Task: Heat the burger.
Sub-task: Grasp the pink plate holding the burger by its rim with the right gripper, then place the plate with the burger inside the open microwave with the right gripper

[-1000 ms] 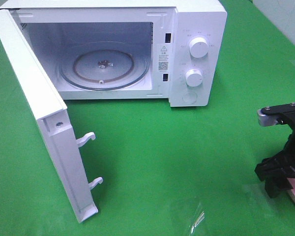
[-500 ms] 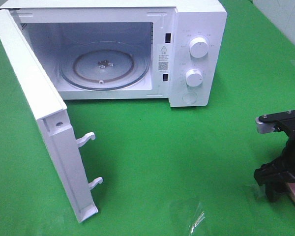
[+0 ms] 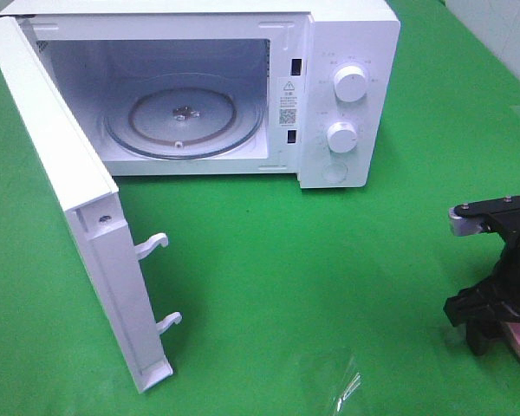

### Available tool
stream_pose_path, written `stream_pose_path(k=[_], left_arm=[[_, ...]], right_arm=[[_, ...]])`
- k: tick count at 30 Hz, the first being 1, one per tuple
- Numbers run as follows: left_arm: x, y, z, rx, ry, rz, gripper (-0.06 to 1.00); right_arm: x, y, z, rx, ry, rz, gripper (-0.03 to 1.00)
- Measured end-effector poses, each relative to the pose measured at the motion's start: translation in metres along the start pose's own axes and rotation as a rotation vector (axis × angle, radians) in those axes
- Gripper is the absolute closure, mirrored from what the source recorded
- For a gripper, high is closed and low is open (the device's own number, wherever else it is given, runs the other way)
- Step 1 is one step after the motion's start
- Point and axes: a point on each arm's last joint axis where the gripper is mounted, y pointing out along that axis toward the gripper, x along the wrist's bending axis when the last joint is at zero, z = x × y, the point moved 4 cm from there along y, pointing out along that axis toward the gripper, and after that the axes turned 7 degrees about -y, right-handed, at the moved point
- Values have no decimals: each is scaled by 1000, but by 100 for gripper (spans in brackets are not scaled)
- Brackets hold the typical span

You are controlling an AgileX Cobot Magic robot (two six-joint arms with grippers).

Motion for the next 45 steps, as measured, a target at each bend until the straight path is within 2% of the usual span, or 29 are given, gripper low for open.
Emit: stream_pose_path(k=[1,2,3,4,5,6,7,8,9,10,11,12,13,14,27,28,33,45], left_arm=[[0,0,0,0,0,0,-5],[0,0,0,0,0,0,-5],[0,0,0,0,0,0,-5],[0,0,0,0,0,0,-5],[0,0,0,0,0,0,-5],[0,0,0,0,0,0,-5],[0,0,0,0,0,0,-5],[0,0,0,0,0,0,-5],[0,0,0,0,0,0,-5],[0,0,0,0,0,0,-5],[0,0,0,0,0,0,-5],[0,0,0,0,0,0,-5],[0,0,0,0,0,0,-5],[0,0,0,0,0,0,-5],[0,0,0,0,0,0,-5],[0,0,0,0,0,0,-5],[0,0,0,0,0,0,-5],[0,0,0,0,0,0,-5]], right_arm=[[0,0,0,0,5,-2,27],[0,0,0,0,5,-2,27],[1,0,0,2,11,-4,33],[1,0,0,2,11,-4,33],[0,0,0,0,7,-2,41],[0,0,0,0,7,-2,41],[0,0,0,1,1,2,47],[0,0,0,1,2,3,58],[0,0,0,1,2,3,58],[-1,0,0,2,0,5,70],[-1,0,0,2,0,5,70],[-1,0,0,1,12,3,80],[-1,0,0,1,12,3,80],[-1,-2,0,-2,21,4,86],[-2,-3,0,11,23,10,86],[-3,-4,1,19,28,21,90],[-11,-17,1,-13,37,72,94],[-22,-43,4,-67,70,137,95]])
